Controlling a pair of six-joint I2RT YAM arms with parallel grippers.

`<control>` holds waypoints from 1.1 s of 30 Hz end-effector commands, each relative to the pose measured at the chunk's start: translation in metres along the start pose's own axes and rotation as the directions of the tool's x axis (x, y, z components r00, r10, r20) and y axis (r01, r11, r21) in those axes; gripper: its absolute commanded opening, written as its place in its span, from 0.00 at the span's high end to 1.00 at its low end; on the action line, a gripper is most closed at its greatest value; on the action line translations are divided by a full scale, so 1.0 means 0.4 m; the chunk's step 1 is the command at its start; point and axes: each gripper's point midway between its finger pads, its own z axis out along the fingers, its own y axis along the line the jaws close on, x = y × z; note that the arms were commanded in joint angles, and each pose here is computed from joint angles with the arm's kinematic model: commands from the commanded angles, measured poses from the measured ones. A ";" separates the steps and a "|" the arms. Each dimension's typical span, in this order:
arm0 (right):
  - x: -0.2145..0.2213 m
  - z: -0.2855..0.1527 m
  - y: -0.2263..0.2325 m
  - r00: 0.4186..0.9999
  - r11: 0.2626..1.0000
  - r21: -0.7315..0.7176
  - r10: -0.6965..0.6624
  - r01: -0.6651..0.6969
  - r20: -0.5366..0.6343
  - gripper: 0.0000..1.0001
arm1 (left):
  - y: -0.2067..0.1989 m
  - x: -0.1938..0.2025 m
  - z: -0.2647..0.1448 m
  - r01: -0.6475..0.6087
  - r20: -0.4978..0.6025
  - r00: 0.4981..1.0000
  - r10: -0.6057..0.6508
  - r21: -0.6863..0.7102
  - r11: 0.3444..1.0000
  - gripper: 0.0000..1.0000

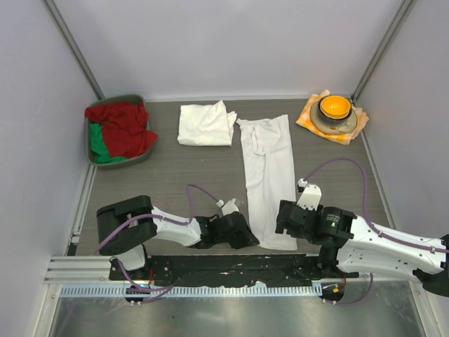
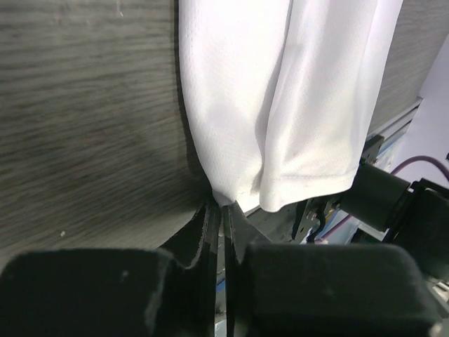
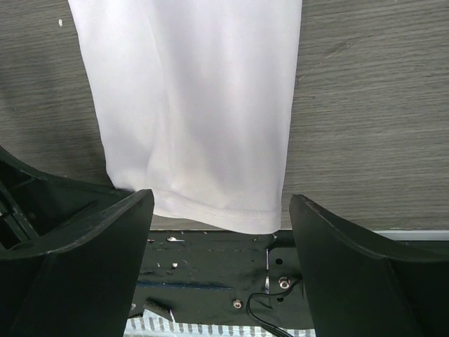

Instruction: Fold and stack the t-shirts

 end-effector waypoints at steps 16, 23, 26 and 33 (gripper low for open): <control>0.139 0.065 0.025 0.981 0.998 -0.038 0.046 -0.054 -0.191 0.17 | 0.235 -0.070 -0.162 0.019 0.119 0.993 0.006 -0.212 0.977 1.00; 0.203 0.093 0.096 0.951 0.976 -0.148 0.110 -0.158 -0.289 0.21 | 0.228 -0.074 -0.174 0.010 0.124 0.992 0.016 -0.205 0.979 1.00; 0.189 0.084 0.115 0.949 0.967 -0.167 0.140 -0.192 -0.283 0.22 | 0.224 -0.069 -0.166 -0.001 0.112 0.993 0.024 -0.205 0.979 1.00; 0.129 0.041 0.140 0.956 0.955 -0.200 0.171 -0.220 -0.237 0.25 | 0.220 -0.062 -0.152 -0.008 0.097 0.995 0.027 -0.195 0.981 1.00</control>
